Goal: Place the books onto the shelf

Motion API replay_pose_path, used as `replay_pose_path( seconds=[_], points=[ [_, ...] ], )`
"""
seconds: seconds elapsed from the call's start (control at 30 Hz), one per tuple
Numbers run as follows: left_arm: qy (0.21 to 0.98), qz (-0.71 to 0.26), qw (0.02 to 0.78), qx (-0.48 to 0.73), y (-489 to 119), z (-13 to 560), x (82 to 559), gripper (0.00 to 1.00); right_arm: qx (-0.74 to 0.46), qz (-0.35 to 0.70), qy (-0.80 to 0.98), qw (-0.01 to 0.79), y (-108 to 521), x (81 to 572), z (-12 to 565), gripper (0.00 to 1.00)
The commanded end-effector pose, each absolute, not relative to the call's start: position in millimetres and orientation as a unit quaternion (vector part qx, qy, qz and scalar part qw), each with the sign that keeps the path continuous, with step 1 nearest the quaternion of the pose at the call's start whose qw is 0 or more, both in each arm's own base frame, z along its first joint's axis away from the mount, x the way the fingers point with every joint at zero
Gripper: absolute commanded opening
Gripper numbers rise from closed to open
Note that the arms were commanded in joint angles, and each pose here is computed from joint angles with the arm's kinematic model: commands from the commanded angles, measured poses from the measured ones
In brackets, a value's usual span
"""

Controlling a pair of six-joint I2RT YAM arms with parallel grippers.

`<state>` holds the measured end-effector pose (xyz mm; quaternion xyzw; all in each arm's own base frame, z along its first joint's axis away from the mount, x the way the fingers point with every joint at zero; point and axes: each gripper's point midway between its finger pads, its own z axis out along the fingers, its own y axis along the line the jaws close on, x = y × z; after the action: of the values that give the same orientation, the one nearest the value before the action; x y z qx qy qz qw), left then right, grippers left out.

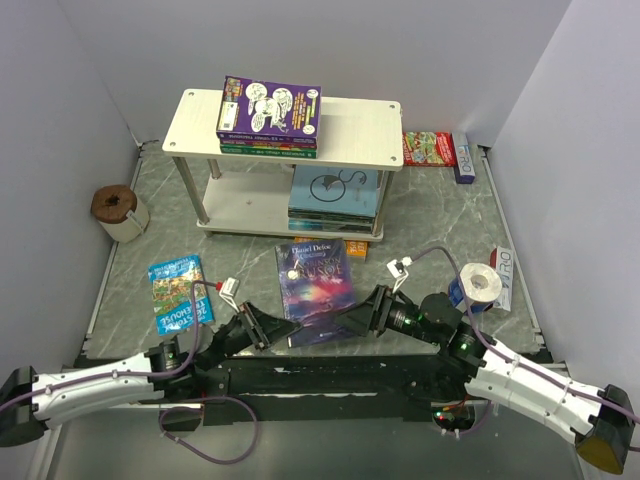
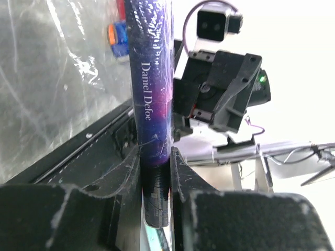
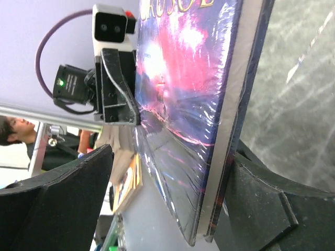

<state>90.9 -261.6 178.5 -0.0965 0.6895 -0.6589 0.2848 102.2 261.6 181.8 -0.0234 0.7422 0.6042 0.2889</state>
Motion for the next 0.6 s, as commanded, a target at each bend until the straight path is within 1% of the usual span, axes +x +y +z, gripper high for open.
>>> replay_pose_path(
  seconds=[0.0,0.2,0.27,0.3,0.33,0.4,0.43,0.47,0.5,0.53,0.57],
  points=[
    [0.592,-0.705,0.362,-0.145,-248,269,116,0.01,-0.020,0.666,0.670,0.326,267,107,243,0.88],
    [0.556,-0.712,0.390,-0.178,-246,294,131,0.01,-0.014,0.675,0.658,0.333,269,111,254,0.84],
    [0.547,-0.715,0.393,-0.185,-246,301,134,0.01,-0.011,0.676,0.658,0.331,271,112,254,0.76],
    [0.546,-0.715,0.395,-0.185,-247,302,134,0.01,-0.013,0.682,0.651,0.334,271,112,258,0.69],
    [0.547,-0.716,0.394,-0.181,-249,304,134,0.01,-0.014,0.683,0.649,0.333,271,111,258,0.51],
    [0.554,-0.712,0.395,-0.176,-251,302,133,0.01,-0.014,0.681,0.649,0.338,271,113,258,0.27],
    [0.554,-0.712,0.394,-0.175,-250,304,133,0.01,-0.016,0.683,0.646,0.341,270,112,259,0.09],
    [0.558,-0.710,0.393,-0.175,-251,303,133,0.01,-0.017,0.683,0.645,0.344,269,112,261,0.01],
    [0.578,-0.696,0.390,-0.171,-253,291,133,0.01,-0.018,0.681,0.645,0.346,268,112,261,0.00],
    [0.582,-0.693,0.391,-0.166,-252,290,131,0.03,-0.025,0.681,0.644,0.346,266,109,262,0.00],
    [0.597,-0.680,0.393,-0.165,-251,283,132,0.08,-0.041,0.683,0.641,0.349,266,106,269,0.00]
  ],
)
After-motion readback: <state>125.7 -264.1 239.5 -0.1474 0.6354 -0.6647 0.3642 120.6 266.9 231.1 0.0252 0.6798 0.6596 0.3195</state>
